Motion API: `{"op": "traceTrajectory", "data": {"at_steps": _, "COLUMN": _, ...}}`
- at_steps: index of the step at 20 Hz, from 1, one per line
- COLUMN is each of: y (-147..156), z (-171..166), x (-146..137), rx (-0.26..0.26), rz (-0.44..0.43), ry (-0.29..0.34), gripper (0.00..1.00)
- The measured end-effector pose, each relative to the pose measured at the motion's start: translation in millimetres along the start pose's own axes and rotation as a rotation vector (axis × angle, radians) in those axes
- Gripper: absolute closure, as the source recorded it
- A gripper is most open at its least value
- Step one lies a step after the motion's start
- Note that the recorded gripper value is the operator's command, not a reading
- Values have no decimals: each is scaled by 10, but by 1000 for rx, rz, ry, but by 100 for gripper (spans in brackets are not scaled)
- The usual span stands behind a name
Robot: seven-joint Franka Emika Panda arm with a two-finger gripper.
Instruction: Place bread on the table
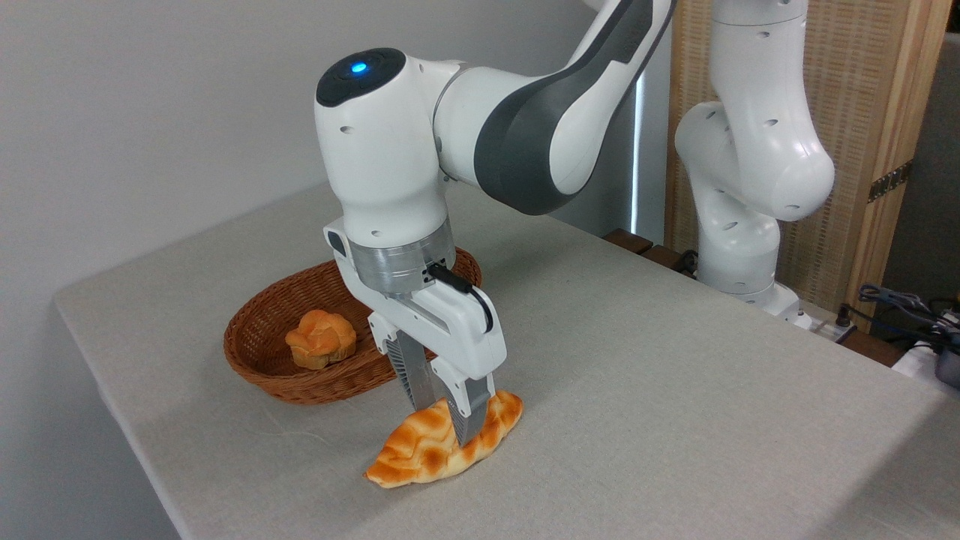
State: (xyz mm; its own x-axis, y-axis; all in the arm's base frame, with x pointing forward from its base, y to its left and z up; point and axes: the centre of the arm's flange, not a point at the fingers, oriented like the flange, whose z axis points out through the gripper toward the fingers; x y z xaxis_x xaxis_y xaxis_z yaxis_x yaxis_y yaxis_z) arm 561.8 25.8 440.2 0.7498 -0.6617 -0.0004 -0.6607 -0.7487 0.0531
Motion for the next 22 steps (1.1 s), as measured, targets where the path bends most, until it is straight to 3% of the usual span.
{"op": "traceTrajectory", "data": {"at_steps": 5, "y": 4, "z": -157, "x": 26, "rx": 18, "rz": -5, "ry": 26, "gripper": 0}}
{"op": "traceTrajectory", "data": {"at_steps": 8, "y": 61, "z": -425, "x": 103, "rx": 33, "rz": -44, "ry": 82, "gripper": 0}}
{"op": "traceTrajectory", "data": {"at_steps": 13, "y": 178, "z": -1005, "x": 211, "rx": 9, "rz": -49, "ry": 143, "gripper": 0}}
{"op": "traceTrajectory", "data": {"at_steps": 18, "y": 387, "z": -1663, "x": 255, "rx": -13, "rz": -6, "ry": 146, "gripper": 0}}
{"op": "traceTrajectory", "data": {"at_steps": 22, "y": 518, "z": -1635, "x": 393, "rx": -19, "rz": 26, "ry": 132, "gripper": 0}}
